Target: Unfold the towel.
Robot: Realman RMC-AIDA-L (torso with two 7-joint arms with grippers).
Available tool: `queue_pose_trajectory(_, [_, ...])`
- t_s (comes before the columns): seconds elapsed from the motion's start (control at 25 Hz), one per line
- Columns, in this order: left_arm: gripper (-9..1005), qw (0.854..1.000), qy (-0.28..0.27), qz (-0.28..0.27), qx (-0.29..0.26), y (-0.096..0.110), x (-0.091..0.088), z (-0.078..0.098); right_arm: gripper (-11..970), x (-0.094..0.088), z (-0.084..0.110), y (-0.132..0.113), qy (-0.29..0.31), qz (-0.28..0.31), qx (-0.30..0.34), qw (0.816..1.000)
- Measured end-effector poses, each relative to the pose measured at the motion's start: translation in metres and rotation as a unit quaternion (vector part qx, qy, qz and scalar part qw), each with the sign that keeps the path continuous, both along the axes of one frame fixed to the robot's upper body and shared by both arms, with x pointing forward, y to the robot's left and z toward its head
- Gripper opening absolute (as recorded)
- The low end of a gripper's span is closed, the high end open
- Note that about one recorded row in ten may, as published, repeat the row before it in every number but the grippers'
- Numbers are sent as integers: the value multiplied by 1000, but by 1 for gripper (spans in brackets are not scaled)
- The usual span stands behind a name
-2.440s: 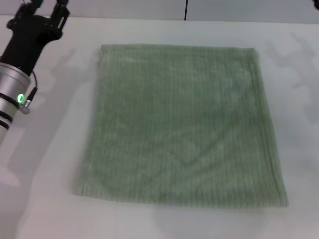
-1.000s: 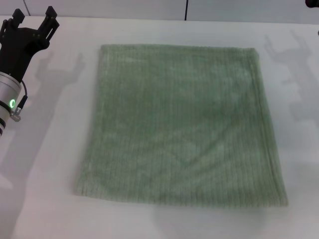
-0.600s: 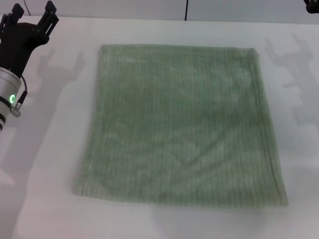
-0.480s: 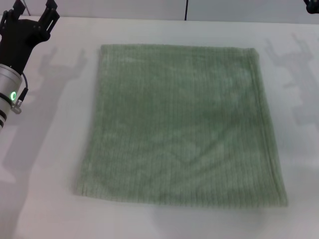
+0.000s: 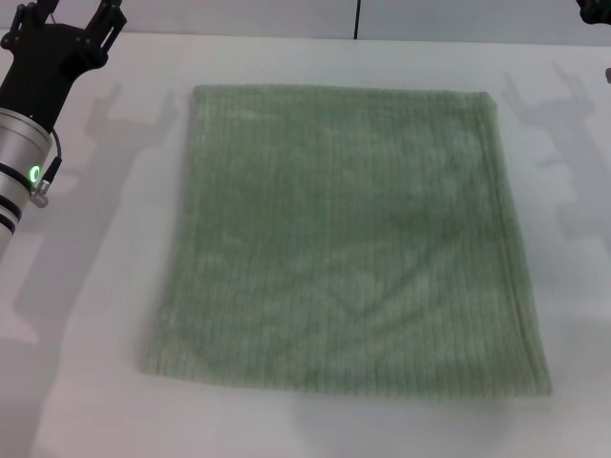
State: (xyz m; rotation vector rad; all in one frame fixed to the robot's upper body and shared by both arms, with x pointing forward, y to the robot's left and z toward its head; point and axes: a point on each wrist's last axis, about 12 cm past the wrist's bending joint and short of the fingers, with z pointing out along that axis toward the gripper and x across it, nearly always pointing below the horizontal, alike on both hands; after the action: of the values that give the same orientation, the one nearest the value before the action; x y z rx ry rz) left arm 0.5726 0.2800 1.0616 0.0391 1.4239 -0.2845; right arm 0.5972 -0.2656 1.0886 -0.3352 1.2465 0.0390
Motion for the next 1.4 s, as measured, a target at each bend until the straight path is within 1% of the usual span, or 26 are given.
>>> queue_pose_trajectory(1.4, [825,1000,6,3,-1,1,-3,-4,757,1,1,2,-1,3,-1,1000])
